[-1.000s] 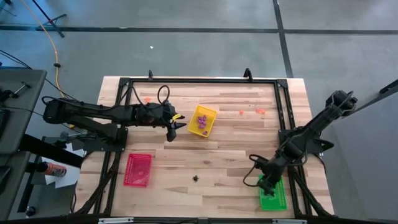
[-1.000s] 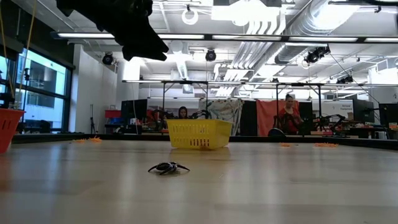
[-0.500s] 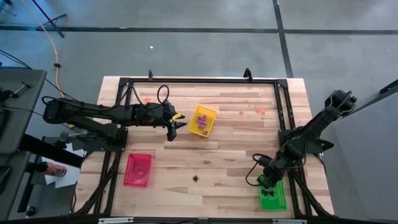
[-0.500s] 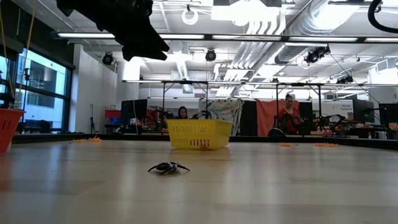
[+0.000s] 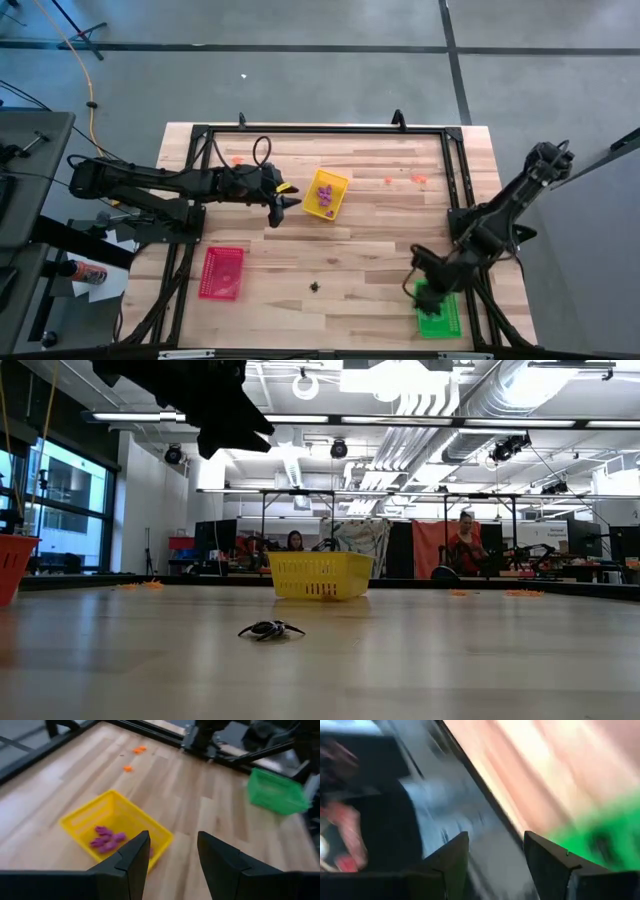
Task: Sort Halloween decoration
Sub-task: Put the black spider toy into the green bin
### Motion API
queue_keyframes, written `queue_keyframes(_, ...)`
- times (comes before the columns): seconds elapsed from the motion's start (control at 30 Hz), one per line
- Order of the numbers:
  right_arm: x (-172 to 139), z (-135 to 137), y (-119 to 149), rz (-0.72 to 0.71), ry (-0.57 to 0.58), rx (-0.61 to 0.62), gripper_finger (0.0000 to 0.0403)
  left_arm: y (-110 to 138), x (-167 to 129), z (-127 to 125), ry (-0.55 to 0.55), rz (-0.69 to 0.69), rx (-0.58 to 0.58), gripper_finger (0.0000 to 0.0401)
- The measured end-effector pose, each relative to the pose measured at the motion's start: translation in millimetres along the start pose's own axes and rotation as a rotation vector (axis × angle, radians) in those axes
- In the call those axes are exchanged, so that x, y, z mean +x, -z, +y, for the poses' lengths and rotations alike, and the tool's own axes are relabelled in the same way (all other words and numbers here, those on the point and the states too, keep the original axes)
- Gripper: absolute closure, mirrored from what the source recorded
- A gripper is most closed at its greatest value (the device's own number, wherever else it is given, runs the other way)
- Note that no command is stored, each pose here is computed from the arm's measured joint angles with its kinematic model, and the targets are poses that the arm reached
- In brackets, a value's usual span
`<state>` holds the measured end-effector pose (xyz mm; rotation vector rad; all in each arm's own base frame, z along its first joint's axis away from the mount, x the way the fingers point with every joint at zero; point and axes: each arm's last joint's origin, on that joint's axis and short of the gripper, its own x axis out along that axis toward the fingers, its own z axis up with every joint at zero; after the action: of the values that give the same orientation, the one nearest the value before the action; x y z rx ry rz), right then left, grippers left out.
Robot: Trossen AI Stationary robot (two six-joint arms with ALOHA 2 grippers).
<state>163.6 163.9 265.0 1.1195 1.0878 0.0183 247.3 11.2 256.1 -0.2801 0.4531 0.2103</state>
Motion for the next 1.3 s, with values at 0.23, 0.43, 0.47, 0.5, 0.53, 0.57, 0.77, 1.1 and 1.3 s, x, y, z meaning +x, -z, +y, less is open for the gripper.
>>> queue_keyframes(0.23,18,22,-61,-0.236,0.020,-0.384,0.0217,0,0,-3,0.104,0.033,-0.141,0.0245)
queue_keyframes(0.43,59,43,-123,-0.194,0.142,-0.781,0.0217,-1,-3,-4,0.126,0.037,-0.271,0.0245)
queue_keyframes(0.47,66,50,-132,-0.193,0.151,-0.851,0.0217,-3,-3,-4,0.131,0.027,-0.293,0.0245)
queue_keyframes(0.5,73,57,-139,-0.190,0.157,-0.918,0.0217,-4,-4,-5,0.135,0.021,-0.315,0.0245)
queue_keyframes(0.53,81,62,-144,-0.181,0.169,-0.979,0.0217,-4,-6,-5,0.139,0.017,-0.336,0.0245)
queue_keyframes(0.57,88,68,-150,-0.169,0.181,-1.032,0.0217,-6,-7,-6,0.150,0.000,-0.352,0.0245)
queue_keyframes(0.77,131,81,-166,0.017,0.258,-1.187,0.0217,-15,-22,-11,0.205,-0.069,-0.338,0.0245)
queue_keyframes(1.1,204,78,-182,0.159,0.349,-1.231,0.0217,-31,-79,-15,0.302,-0.260,-0.173,0.0245)
queue_keyframes(1.3,227,76,-190,0.220,0.451,-1.314,0.0217,-29,-93,-15,0.313,-0.266,-0.142,0.0245)
